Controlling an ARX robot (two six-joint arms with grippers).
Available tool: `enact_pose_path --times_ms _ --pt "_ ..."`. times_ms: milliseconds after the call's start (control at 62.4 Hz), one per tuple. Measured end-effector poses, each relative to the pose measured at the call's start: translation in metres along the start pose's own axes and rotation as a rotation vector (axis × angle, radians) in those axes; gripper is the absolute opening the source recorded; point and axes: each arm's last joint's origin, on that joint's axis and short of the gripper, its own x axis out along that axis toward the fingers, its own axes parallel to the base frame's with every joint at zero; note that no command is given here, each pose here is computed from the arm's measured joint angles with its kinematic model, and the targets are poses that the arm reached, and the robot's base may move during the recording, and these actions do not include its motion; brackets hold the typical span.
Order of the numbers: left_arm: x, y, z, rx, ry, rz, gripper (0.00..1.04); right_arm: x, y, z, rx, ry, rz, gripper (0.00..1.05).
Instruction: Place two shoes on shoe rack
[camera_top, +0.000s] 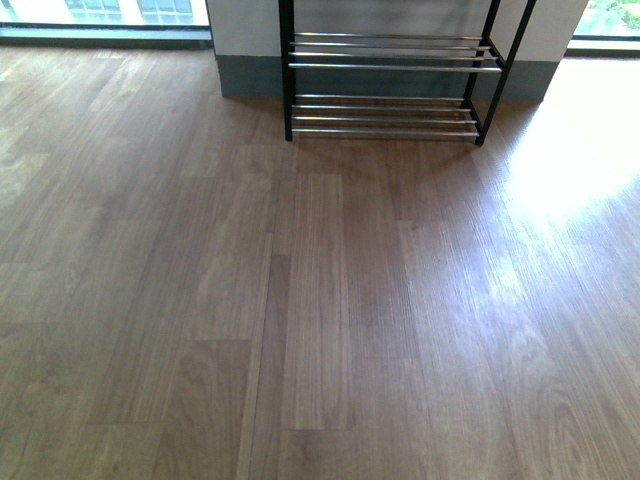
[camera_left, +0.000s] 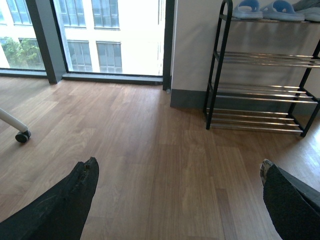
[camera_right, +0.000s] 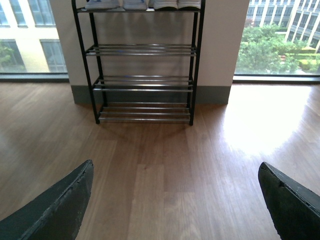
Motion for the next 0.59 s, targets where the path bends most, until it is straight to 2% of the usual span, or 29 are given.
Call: enact_pose_path --times_ms 593 --pt "0.0 0.0 0.0 0.0 0.0 -0.001 0.95 0.0 -0.0001 0.0 0.0 0.0 -0.003 0.95"
